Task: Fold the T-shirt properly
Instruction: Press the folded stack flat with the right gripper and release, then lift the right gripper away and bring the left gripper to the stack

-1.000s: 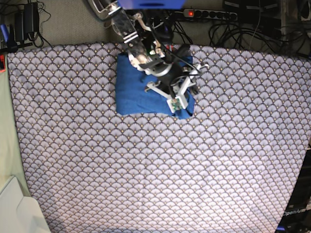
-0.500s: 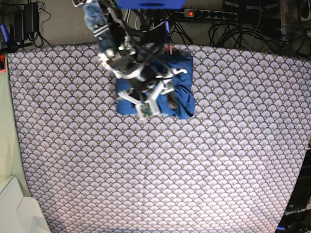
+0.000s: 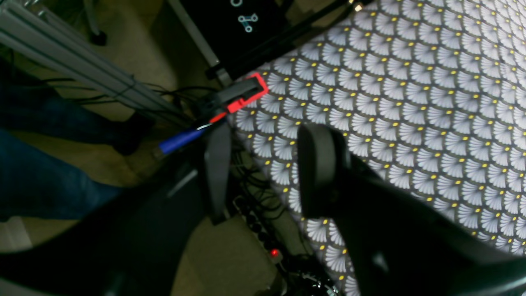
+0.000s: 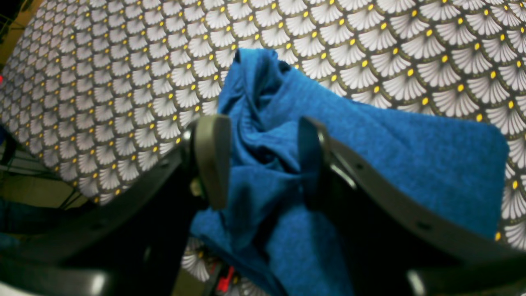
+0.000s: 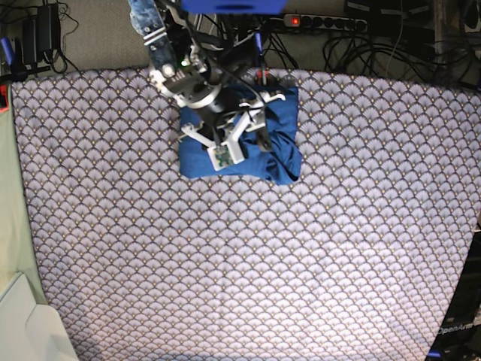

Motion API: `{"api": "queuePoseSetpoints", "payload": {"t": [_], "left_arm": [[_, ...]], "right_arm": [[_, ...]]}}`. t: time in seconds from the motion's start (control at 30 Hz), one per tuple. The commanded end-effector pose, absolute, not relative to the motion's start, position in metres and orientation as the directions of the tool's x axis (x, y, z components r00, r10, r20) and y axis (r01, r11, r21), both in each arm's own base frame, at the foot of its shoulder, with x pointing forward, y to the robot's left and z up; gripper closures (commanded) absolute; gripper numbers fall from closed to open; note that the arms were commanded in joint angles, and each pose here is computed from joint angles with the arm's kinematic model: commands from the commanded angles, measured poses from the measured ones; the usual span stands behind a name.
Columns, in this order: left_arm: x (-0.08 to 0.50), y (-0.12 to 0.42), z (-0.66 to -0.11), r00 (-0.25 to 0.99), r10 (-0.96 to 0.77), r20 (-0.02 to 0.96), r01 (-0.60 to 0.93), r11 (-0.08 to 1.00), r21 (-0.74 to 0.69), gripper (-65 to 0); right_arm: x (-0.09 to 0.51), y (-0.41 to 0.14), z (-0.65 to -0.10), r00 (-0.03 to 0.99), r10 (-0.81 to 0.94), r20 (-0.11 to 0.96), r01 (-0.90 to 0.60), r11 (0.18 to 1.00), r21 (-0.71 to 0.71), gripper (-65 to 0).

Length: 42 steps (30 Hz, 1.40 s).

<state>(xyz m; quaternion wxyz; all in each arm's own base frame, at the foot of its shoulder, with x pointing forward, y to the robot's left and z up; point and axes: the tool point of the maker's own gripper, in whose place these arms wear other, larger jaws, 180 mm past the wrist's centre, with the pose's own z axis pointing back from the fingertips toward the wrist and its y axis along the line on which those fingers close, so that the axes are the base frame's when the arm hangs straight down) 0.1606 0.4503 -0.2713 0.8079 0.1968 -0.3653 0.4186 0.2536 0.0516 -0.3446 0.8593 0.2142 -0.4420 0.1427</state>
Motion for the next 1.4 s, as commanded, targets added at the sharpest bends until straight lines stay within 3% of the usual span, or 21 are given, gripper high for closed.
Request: {"api": "queuePoseSetpoints", "payload": {"t": [0.0,0.57,0.8,1.07,1.27,1.37], "left_arm": [[0.164,0.457,-0.257,0.371,0.495,0.786,-0.819,0.573,0.025,-26.6],[0.162,0.455,-0.261,0.371,0.503,0.780,-0.820,0.572,0.022,-26.6],[0.163,0.454,-0.260,0.370,0.502,0.781,-0.819,0.573,0.020,-26.6],[0.162,0.455,-0.259,0.370,0.502,0.782,-0.820,0.572,0.021,-26.6],[0.161,0.455,-0.259,0.368,0.501,0.783,-0.821,0.571,0.021,-26.6],[0.160,0.456,-0.259,0.368,0.504,0.782,-0.823,0.567,0.022,-26.6]], "right_arm": [[0.257,0.056,-0.337,0.545,0.037,0.837,-0.444,0.860,0.251,-28.0],[0.263,0.027,-0.360,0.593,0.019,0.805,-0.358,0.902,0.242,-28.1],[0.225,0.080,-0.360,0.611,0.070,0.788,-0.477,0.827,0.297,-28.0],[0.182,0.137,-0.346,0.537,0.204,0.818,-0.697,0.654,0.295,-27.8],[0.189,0.124,-0.340,0.499,0.216,0.839,-0.709,0.658,0.252,-27.9],[0.208,0.101,-0.323,0.458,0.194,0.868,-0.684,0.700,0.205,-27.8]]}}
